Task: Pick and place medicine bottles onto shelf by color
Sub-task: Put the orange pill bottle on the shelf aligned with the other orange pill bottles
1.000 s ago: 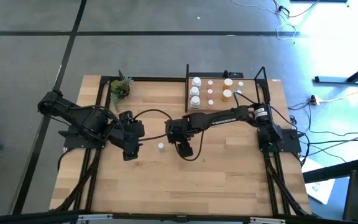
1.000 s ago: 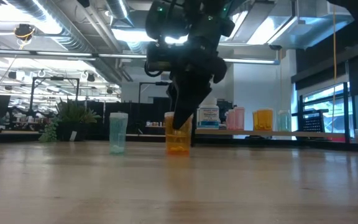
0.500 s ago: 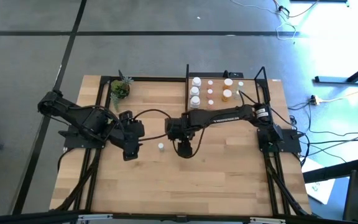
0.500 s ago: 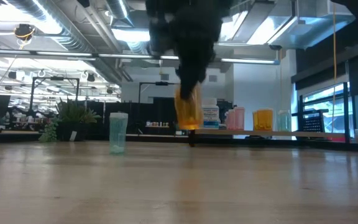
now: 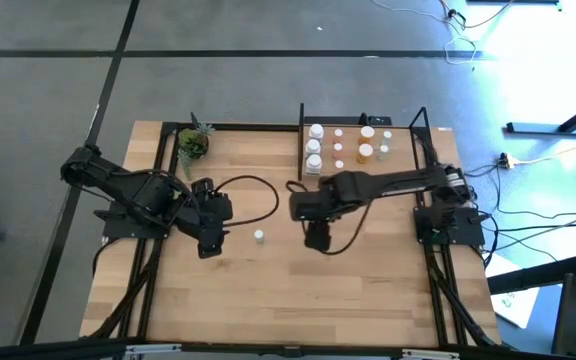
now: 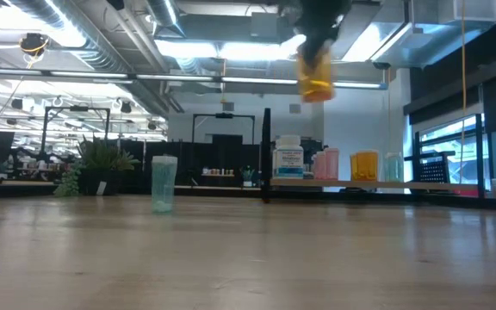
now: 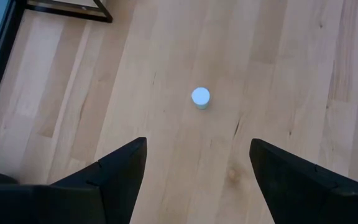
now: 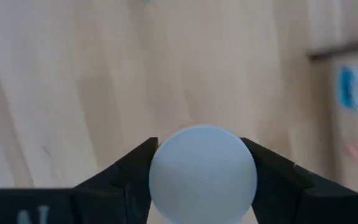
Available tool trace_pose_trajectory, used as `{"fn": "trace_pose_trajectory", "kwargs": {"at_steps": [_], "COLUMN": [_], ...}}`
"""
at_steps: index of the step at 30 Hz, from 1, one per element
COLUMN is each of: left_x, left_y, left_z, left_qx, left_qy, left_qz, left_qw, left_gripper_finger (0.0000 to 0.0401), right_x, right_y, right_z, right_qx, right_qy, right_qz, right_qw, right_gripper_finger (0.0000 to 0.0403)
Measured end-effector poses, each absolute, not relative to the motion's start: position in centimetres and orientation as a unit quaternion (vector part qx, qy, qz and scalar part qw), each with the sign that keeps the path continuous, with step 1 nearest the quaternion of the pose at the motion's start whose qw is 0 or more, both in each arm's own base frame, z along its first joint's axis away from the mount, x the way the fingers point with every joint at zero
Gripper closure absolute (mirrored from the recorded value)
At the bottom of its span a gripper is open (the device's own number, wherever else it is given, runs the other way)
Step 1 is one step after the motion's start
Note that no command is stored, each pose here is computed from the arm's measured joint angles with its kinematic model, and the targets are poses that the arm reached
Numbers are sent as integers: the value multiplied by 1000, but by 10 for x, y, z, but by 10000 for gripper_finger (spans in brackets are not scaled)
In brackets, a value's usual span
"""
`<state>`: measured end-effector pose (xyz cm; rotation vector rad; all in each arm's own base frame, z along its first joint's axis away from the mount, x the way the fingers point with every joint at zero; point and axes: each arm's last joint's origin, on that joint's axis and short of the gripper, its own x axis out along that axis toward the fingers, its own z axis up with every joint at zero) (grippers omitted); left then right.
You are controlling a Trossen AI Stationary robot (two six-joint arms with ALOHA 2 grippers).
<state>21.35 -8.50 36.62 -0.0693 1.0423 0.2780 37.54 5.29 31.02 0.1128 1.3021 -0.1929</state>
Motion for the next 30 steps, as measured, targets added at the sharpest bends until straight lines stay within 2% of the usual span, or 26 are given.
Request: {"fn": "trace_pose_trajectory", "kwargs": {"at_steps": [4, 12, 20, 26, 30], "left_x": [214, 214, 221, 228, 232], "left_y": [-85, -84, -81, -70, -63], "left_z": [366, 367, 370, 372, 373], "left_qx": [-33, -25, -8, -23, -36], "left_qy": [496, 485, 447, 430, 419], "left_qz": [132, 148, 168, 186, 198], "left_qw": [857, 861, 878, 883, 885], "left_gripper_finger": [122, 122, 122, 122, 122], "right_x": [347, 291, 240, 227, 221], "right_y": [48, 41, 10, -35, -65], "right_z": [329, 351, 331, 302, 285], "right_qx": [54, 99, 156, 190, 181], "right_qy": [628, 599, 563, 538, 543], "right_qz": [-144, -191, -258, -258, -268], "right_qw": [763, 771, 770, 780, 775], "right_gripper_finger": [193, 193, 193, 193, 192]}}
